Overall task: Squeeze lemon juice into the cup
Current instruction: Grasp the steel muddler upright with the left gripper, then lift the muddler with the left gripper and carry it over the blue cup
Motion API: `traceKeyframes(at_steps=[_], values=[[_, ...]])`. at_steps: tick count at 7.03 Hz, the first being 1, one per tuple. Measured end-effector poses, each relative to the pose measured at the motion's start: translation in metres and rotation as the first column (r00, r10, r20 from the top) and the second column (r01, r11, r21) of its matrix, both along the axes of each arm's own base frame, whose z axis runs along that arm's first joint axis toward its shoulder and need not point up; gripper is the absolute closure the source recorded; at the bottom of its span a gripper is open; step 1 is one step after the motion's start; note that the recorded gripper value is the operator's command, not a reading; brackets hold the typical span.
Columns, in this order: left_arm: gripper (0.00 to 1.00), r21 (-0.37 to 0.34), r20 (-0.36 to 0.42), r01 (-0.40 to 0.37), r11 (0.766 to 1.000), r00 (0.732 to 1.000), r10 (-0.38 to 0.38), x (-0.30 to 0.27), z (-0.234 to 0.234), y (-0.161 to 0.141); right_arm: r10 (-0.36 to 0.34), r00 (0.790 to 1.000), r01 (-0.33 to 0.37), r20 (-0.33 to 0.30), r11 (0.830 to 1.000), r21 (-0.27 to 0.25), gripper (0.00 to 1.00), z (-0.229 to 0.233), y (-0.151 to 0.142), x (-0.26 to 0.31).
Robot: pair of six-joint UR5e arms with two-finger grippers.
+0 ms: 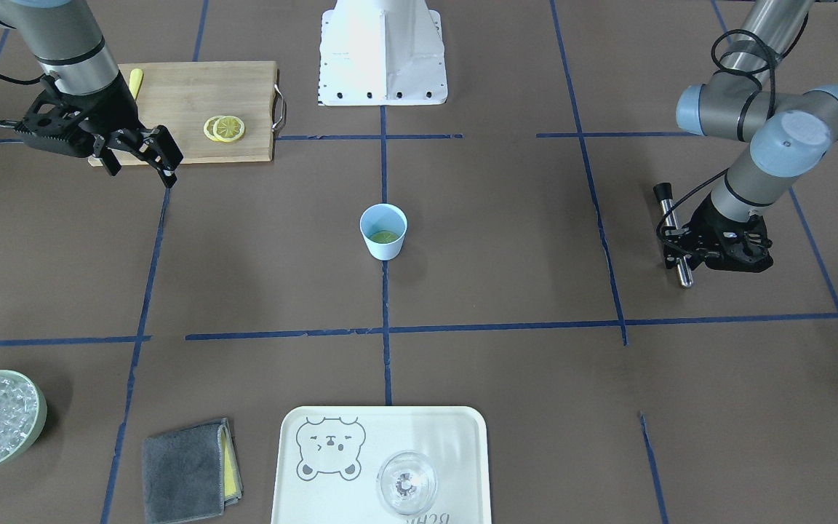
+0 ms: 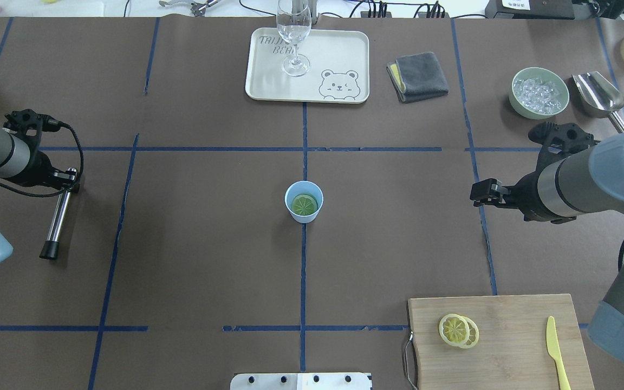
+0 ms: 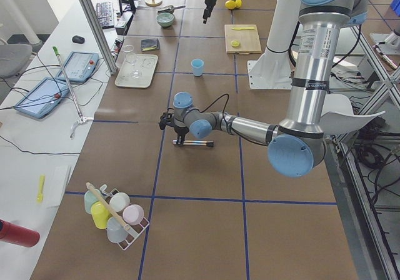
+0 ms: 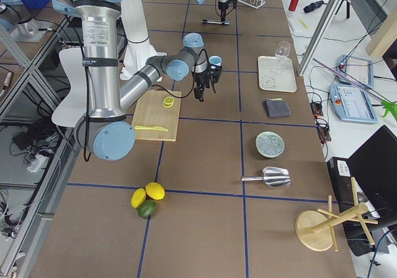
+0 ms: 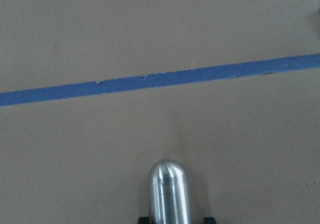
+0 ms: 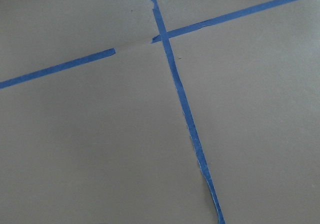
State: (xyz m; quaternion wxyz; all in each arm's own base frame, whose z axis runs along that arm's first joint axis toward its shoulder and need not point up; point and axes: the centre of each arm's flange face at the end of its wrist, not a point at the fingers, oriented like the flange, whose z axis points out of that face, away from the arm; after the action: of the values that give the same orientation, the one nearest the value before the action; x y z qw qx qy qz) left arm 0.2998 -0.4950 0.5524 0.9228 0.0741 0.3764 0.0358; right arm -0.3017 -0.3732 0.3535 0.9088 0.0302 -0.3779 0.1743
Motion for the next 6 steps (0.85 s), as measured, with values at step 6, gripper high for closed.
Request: traceKeyframes(at_steps=[6], values=[[1.00,0.234,-0.196,0.026,0.972,0.980,0.021,-0.007,-0.164,0.010,0.000,1.000,0.000,0.004,1.000,0.002,0.00,-0.002,0.001,0.002]])
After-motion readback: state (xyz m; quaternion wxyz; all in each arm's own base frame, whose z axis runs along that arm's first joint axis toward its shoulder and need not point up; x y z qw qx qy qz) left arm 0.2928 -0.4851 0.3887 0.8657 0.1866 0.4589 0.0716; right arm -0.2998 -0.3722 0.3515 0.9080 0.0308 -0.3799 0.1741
